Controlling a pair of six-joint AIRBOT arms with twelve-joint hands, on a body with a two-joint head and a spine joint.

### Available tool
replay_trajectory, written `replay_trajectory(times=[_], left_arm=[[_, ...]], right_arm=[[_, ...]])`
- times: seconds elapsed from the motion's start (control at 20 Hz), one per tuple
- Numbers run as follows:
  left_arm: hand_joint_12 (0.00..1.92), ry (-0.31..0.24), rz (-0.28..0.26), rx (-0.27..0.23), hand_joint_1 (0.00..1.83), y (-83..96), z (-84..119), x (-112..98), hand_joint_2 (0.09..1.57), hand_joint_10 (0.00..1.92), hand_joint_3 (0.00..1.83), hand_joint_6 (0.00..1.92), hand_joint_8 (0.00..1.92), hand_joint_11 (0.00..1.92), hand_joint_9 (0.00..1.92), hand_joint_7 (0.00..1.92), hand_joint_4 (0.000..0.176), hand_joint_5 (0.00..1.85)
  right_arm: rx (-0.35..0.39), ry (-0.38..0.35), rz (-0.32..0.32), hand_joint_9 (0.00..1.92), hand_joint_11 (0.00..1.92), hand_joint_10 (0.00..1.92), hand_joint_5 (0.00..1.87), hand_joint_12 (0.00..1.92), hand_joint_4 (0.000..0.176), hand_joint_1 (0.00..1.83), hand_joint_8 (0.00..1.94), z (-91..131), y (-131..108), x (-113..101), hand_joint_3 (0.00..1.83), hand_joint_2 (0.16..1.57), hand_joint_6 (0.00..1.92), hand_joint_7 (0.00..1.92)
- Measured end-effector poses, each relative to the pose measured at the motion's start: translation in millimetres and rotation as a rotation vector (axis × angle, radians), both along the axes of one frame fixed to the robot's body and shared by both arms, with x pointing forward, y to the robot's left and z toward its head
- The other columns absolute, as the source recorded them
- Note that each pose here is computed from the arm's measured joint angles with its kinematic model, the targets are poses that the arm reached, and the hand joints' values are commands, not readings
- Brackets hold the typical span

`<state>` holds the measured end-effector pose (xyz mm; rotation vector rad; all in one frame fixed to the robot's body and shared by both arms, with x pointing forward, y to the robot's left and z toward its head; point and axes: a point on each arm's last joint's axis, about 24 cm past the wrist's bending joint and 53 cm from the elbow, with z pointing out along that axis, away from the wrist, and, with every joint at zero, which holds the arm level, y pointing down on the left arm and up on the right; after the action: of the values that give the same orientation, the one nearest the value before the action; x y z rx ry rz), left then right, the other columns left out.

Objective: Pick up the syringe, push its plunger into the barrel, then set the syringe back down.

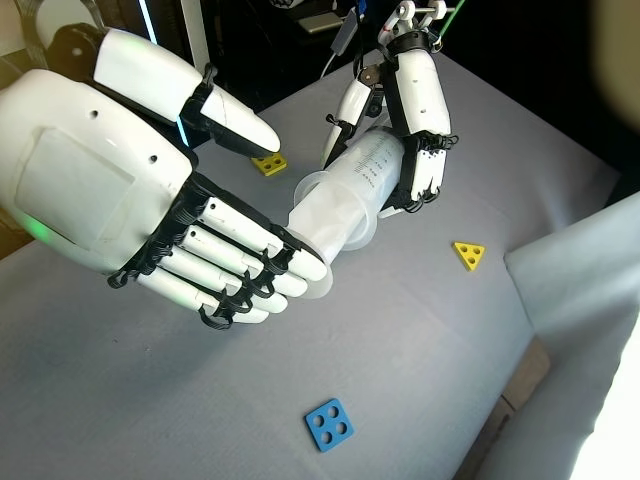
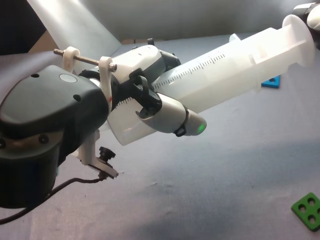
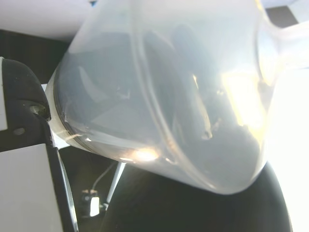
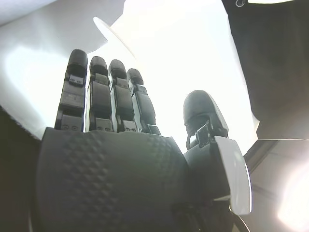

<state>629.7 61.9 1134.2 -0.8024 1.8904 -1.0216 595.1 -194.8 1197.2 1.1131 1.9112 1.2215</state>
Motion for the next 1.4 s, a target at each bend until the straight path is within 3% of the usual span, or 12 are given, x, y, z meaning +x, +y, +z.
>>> replay_trajectory(times=[0.35, 0.5, 0.8, 0.85, 0.9, 0.95, 1.1, 1.4], left_arm=[[1.49, 0.000, 0.005, 0.005, 1.35, 1.5, 0, 0, 1.19, 1.47, 0.00, 1.10, 1.33, 0.45, 0.70, 0.79, 0.000, 0.87], [1.57, 0.000, 0.011, 0.009, 1.34, 3.1, -1, 1, 1.22, 1.53, 0.00, 1.16, 1.38, 0.36, 0.65, 0.74, 0.000, 0.84], [1.59, 0.000, 0.022, 0.016, 1.34, 6.0, -1, 2, 1.21, 1.52, 0.00, 1.12, 1.37, 0.38, 0.67, 0.77, 0.000, 0.85], [1.59, 0.002, 0.024, 0.018, 1.22, 6.5, -2, 2, 1.20, 1.33, 0.00, 1.06, 1.40, 0.39, 0.65, 0.77, 0.000, 0.89], [1.57, 0.002, 0.026, 0.020, 1.20, 7.1, -2, 2, 1.19, 1.27, 0.00, 1.05, 1.41, 0.40, 0.66, 0.77, 0.000, 0.90], [1.55, 0.002, 0.027, 0.022, 1.31, 7.8, -2, 2, 1.20, 1.46, 0.00, 1.08, 1.38, 0.40, 0.67, 0.77, 0.000, 0.87], [1.61, 0.007, 0.033, 0.025, 1.34, 9.4, -4, 2, 1.22, 1.56, 0.00, 1.13, 1.44, 0.36, 0.64, 0.73, 0.000, 0.83], [1.64, 0.009, 0.041, 0.025, 1.33, 11.5, -4, 3, 1.23, 1.55, 0.00, 1.18, 1.44, 0.30, 0.62, 0.74, 0.000, 0.83]], right_arm=[[-0.003, 0.004, 0.027, 0.12, 0.00, 0.00, 0.16, 0.37, 0.000, 0.00, 0.00, -3, 11, -1, 0.00, 1.43, 0.00, 0.14], [-0.005, 0.004, 0.040, 0.11, 0.00, 0.00, 0.15, 0.34, 0.000, 0.00, 0.00, -4, 17, -1, 0.00, 1.44, 0.00, 0.13], [-0.016, 0.012, 0.068, 0.10, 0.00, 0.00, 0.14, 0.31, 0.000, 0.00, 0.00, -9, 29, -3, 0.00, 1.43, 0.00, 0.12], [-0.020, 0.014, 0.074, 0.11, 0.00, 0.00, 0.14, 0.32, 0.000, 0.00, 0.00, -10, 32, -4, 0.00, 1.43, 0.00, 0.13], [-0.021, 0.015, 0.079, 0.12, 0.00, 0.01, 0.15, 0.34, 0.000, 0.00, 0.00, -10, 34, -4, 0.00, 1.43, 0.00, 0.14], [-0.021, 0.015, 0.088, 0.12, 0.00, 0.01, 0.15, 0.35, 0.000, 0.00, 0.01, -11, 38, -4, 0.00, 1.43, 0.00, 0.14], [-0.028, 0.009, 0.123, 0.12, 0.00, 0.00, 0.15, 0.35, 0.000, 0.00, 0.00, -11, 52, -9, 0.00, 1.43, 0.00, 0.14], [-0.030, 0.011, 0.177, 0.11, 0.00, 0.00, 0.15, 0.34, 0.000, 0.00, 0.00, -14, 75, -17, 0.00, 1.43, 0.00, 0.13]])
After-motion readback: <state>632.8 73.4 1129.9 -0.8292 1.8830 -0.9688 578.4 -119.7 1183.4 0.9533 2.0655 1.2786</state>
